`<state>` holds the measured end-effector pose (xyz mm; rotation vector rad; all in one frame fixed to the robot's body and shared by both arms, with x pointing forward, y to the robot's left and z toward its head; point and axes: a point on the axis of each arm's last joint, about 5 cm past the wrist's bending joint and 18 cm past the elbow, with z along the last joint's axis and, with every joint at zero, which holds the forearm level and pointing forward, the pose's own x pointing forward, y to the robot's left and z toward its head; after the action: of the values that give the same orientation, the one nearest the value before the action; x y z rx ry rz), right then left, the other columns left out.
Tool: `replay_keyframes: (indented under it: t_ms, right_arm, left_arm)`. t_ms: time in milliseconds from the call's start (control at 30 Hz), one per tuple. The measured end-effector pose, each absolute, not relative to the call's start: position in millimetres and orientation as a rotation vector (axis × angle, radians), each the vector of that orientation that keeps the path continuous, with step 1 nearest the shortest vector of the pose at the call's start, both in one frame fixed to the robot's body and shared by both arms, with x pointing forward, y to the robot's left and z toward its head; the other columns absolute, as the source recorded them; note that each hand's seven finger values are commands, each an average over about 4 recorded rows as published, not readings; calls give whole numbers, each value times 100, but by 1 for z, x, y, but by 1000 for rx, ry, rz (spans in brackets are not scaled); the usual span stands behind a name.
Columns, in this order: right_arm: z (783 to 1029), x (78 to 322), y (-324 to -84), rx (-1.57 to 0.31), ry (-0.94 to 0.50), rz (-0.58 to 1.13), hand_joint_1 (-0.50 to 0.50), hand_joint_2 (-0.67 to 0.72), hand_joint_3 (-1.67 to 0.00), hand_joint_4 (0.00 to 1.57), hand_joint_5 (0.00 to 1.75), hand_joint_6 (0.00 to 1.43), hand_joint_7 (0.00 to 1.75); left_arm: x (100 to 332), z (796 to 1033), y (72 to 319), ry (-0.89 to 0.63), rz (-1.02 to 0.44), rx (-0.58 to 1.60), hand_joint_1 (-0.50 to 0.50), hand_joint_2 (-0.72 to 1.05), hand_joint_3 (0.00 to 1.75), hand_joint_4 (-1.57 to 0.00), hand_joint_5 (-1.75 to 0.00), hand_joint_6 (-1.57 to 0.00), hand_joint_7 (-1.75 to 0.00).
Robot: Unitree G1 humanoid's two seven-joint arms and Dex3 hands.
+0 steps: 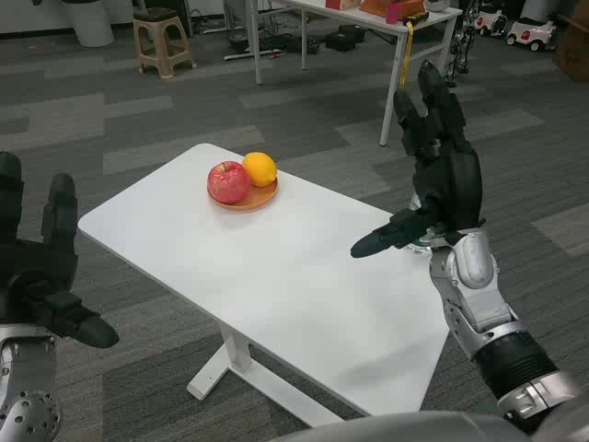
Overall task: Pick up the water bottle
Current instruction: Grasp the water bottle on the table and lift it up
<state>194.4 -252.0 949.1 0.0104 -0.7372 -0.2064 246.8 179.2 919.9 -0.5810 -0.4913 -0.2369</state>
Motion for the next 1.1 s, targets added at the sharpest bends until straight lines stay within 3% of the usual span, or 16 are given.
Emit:
replay_keyframes:
  t_ms: [167, 533, 1100]
  right_arm:
    - [958, 210, -229, 76, -796, -109, -42, 72, 0, 0, 0, 0, 0]
    - [959, 211, -228, 78, -802, -106, -42, 72, 0, 0, 0, 0, 0]
    - [959, 211, -228, 78, -803, -106, -42, 72, 0, 0, 0, 0, 0]
  left_arm:
    - [245, 922, 180, -507, -228, -584, -48, -72, 7, 0, 0, 0, 0]
    - [245, 922, 182, -509, -222, -583, -48, -72, 0, 0, 0, 0, 0]
    - [245, 922, 182, -509, -222, -583, -48, -72, 4, 0, 0, 0, 0]
